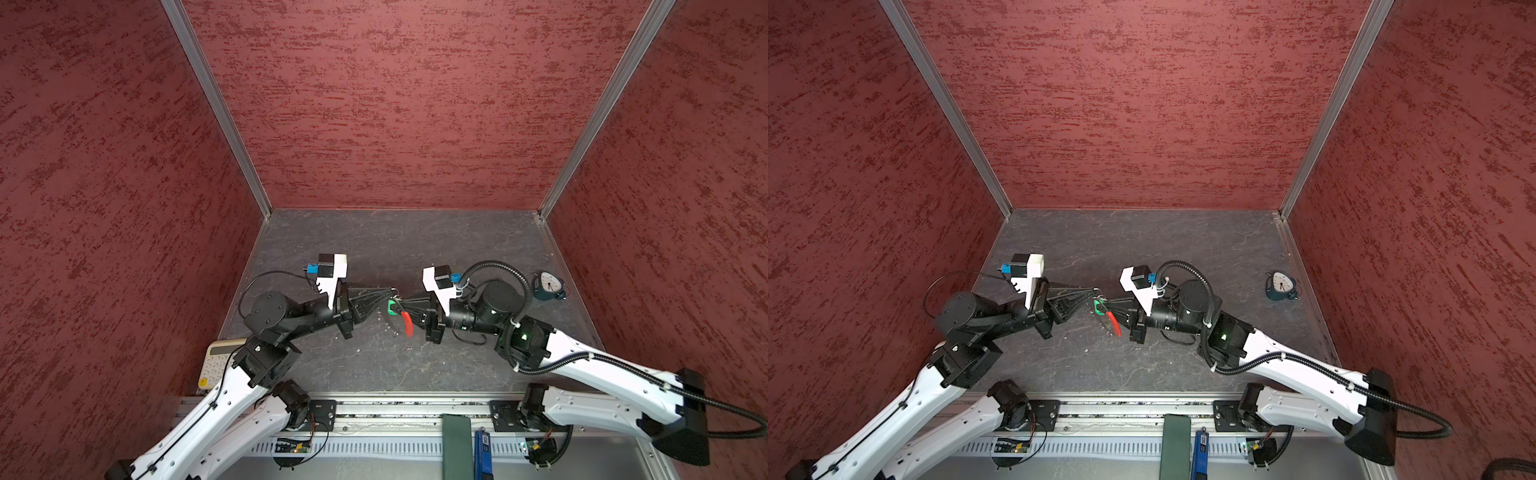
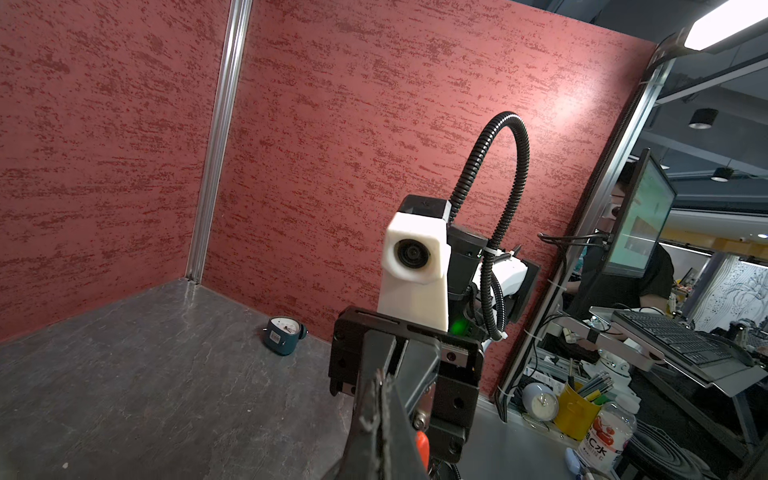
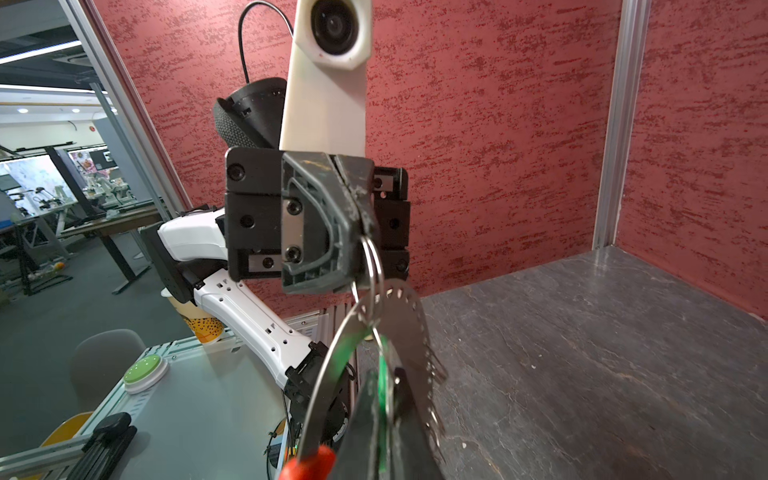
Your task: Remove the keys from the keyring
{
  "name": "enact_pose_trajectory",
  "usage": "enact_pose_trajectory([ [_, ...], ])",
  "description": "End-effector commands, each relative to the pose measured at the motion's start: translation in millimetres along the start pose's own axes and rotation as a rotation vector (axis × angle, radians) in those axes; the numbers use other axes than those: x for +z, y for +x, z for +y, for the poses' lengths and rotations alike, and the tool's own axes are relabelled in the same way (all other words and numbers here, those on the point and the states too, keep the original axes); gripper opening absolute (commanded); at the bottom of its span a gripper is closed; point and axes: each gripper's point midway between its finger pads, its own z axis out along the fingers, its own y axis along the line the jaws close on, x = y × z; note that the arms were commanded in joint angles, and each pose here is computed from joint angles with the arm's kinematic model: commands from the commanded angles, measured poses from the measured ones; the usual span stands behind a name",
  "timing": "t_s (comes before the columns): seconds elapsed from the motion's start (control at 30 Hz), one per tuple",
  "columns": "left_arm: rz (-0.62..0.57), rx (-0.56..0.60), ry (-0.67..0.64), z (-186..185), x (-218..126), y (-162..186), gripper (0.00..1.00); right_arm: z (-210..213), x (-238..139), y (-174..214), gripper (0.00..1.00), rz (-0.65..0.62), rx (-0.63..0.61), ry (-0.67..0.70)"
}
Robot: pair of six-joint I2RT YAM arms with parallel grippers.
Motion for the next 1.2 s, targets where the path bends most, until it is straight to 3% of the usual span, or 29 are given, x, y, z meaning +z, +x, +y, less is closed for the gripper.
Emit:
enact_pose_trajectory([
  [0.0, -0.077, 0.061, 0.027, -10.8, -4.1, -24.0, 0.00, 1.4, -0.3, 22.9, 0.00, 0.077, 0.011, 0.002],
  [0.07, -0.062, 0.063, 0.034, -11.4, -5.3, -21.7, 0.00, 3.7, -4.5, 19.1, 0.08, 0.087, -0.004, 0.004],
  [0.2, -0.030, 0.064, 0.038, -12.8, -7.4, -16.2, 0.00, 4.3, -17.9, 10.1, 0.38, 0.103, -0.045, 0.033],
  [0.47, -0.005, 0.065, 0.056, -16.2, -9.2, -9.6, 0.00, 3.7, -42.0, -31.2, 0.54, -0.004, -0.098, 0.047],
  [0.8, 0.010, 0.048, 0.091, -17.3, -5.3, -5.6, 0.00, 28.4, -32.5, -70.2, 0.56, -0.120, -0.090, -0.160],
  [1.17, 0.020, 0.042, 0.121, -20.2, -4.8, -1.7, 0.00, 23.9, -22.6, -61.5, 0.42, -0.119, -0.028, -0.214],
])
